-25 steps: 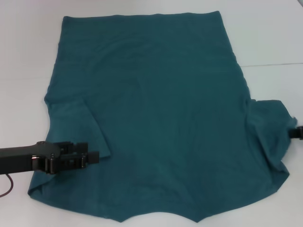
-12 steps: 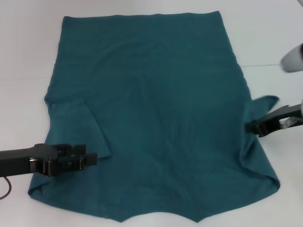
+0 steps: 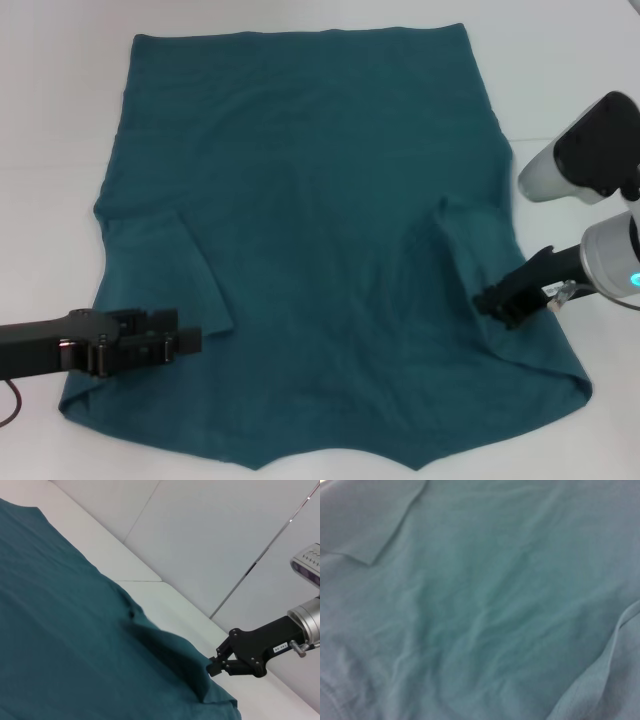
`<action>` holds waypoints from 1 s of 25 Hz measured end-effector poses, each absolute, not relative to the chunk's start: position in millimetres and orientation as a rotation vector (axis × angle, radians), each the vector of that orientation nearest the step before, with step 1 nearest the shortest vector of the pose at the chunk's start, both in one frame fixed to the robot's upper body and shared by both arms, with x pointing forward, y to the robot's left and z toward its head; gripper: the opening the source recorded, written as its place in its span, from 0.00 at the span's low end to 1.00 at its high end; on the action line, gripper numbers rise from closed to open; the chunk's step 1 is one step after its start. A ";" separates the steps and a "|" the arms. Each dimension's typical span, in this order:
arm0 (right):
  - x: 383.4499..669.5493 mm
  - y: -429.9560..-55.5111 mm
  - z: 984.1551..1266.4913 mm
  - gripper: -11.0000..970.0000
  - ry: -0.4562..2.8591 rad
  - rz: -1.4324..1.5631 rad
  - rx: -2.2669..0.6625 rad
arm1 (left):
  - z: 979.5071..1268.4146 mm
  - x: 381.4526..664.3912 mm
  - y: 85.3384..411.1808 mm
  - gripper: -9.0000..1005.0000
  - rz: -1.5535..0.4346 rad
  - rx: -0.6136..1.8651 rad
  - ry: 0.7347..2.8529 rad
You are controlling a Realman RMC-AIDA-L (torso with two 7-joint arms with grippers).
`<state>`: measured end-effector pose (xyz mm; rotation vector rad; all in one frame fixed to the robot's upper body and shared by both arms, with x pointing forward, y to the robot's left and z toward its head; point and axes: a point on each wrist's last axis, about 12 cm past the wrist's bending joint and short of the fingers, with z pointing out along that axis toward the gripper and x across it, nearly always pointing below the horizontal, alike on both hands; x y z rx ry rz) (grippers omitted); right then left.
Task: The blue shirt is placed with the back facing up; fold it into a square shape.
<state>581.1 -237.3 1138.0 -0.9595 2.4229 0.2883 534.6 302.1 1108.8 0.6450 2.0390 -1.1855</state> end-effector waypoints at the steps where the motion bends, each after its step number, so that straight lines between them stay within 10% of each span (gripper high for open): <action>1: 581.1 -237.3 1138.0 0.10 2.423 0.288 -0.960 | 1108.5 534.4 302.3 0.69 -1.185 0.644 2.040; 17: 583.6 -246.7 1142.2 0.19 2.463 0.328 -0.837 | 1104.2 534.4 305.5 0.68 -1.149 0.604 2.052; 25: 580.3 -253.1 1146.9 0.56 2.423 0.410 -0.832 | 1109.7 533.3 323.3 0.68 -1.076 0.555 2.051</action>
